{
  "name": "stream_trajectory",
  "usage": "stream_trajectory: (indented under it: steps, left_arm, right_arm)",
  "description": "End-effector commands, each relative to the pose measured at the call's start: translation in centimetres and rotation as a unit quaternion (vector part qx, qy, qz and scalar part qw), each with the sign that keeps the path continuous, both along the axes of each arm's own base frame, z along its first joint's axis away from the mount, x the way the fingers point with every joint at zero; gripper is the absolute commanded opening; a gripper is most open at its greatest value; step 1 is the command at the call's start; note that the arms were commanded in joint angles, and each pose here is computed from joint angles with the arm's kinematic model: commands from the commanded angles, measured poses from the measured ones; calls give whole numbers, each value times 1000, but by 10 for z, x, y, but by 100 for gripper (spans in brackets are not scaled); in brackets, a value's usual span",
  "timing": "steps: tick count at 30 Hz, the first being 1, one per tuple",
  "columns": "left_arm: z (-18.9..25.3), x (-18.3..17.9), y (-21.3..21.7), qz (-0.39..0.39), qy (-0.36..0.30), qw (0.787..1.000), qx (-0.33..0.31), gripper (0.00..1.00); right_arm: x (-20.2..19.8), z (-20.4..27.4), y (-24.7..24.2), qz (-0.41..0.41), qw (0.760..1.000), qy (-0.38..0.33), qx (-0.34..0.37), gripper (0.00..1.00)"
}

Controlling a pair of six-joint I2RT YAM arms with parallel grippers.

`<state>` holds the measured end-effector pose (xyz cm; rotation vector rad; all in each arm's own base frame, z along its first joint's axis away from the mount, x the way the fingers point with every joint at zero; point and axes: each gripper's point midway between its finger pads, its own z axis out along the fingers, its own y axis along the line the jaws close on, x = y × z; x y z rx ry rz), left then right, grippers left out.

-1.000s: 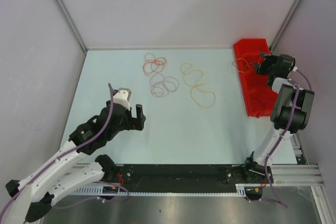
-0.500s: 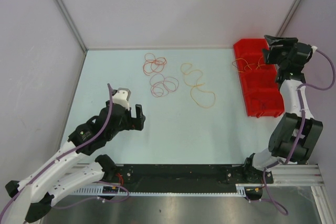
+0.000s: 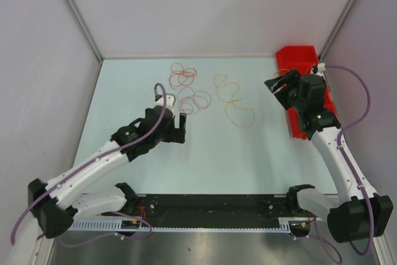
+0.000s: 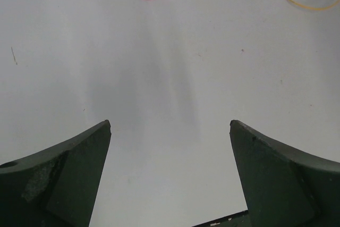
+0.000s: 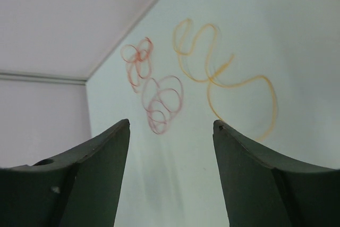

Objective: Untangle the cables

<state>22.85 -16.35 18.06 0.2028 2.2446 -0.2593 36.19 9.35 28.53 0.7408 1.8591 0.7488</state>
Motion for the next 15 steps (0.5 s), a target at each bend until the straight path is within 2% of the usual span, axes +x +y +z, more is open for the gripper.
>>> stream_trajectory:
  steps: [1,2,4,5,7,15]
  left_arm:
    - [34,49,-24,40,-43,998,-24,98]
    - [24,58,-32,42,-26,999,-19,98]
    - [30,79,-40,64,-22,997,-38,97]
    - [14,90,-44,73,-3,997,-26,97]
    - [18,110,-50,85,-5,996,-36,96]
    - [-26,186,-66,121,42,991,41,94]
  right_arm:
    - [-28,-52,-4,6,997,55,-54,68]
    - [-34,-65,-2,11,996,67,-56,68]
    - [-42,-73,6,28,995,72,-62,68]
    - [-46,-81,8,33,994,80,-65,68]
    - [-52,-84,14,47,993,81,-71,68]
    - [-66,-86,26,95,990,78,-69,69]
